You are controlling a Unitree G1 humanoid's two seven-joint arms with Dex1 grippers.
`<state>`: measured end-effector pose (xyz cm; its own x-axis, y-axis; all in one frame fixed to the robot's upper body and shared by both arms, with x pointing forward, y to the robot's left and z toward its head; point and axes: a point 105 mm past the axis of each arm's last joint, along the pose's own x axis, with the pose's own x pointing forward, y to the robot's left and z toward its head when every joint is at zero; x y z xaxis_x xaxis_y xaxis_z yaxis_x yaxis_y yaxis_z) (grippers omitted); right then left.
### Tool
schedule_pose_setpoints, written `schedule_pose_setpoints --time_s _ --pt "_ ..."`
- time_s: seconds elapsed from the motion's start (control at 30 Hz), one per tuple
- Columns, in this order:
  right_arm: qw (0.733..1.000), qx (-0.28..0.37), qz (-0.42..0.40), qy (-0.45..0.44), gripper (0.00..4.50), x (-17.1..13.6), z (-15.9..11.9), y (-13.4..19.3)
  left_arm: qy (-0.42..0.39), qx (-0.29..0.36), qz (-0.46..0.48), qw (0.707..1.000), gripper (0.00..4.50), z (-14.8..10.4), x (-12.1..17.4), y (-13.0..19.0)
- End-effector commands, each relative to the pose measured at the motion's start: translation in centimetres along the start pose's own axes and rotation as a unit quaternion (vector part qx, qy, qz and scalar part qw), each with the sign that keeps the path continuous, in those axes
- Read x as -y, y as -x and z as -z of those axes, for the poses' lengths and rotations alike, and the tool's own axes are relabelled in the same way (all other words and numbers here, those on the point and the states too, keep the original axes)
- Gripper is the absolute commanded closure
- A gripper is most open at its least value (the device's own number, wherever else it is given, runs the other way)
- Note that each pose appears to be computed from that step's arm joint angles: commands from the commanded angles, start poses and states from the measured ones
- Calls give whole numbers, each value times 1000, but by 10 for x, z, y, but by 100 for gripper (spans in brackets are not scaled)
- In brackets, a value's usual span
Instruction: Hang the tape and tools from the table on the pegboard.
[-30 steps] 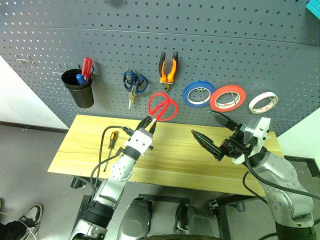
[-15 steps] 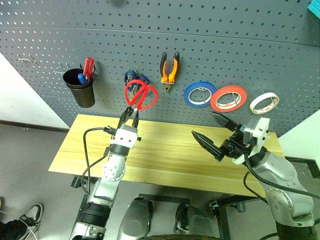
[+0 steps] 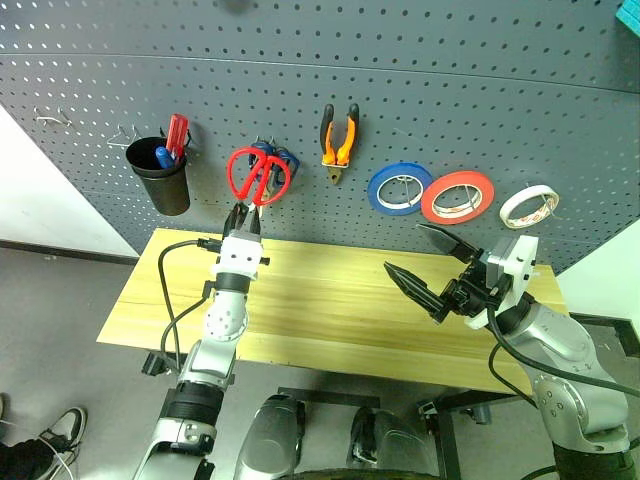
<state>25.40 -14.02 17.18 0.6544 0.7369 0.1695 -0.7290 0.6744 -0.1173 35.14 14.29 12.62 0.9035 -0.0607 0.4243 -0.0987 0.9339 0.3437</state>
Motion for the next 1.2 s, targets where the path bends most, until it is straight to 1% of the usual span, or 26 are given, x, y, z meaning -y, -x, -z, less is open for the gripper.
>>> schedule_pose_setpoints --time_s 0.03,0.4,0.6,0.77,0.97,1.03,1.07,1.2 --pt "1000 18 -3 17 0 -1 -11 1 12 17 -13 1000 347 -5 -3 -7" --pt "1000 16 -3 19 0 -2 -13 2 20 5 -4 1000 347 4 5 -14" --pt "1000 19 -2 19 0 -3 -14 2 17 1 -9 1000 347 8 9 -29" --pt "999 39 -5 15 0 -6 -23 -1 17 -10 -3 1000 347 14 16 -41" --pt "999 44 -9 13 0 -9 -27 -1 25 -20 -11 999 347 17 16 -45" --pt "999 42 -9 13 0 -9 -27 -1 45 -32 -9 998 273 21 17 -44" --pt "999 42 -9 13 0 -9 -26 -1 48 -37 -4 998 250 22 18 -43" --pt "999 39 -8 13 0 -8 -25 -1 54 -48 2 997 112 27 19 -39"
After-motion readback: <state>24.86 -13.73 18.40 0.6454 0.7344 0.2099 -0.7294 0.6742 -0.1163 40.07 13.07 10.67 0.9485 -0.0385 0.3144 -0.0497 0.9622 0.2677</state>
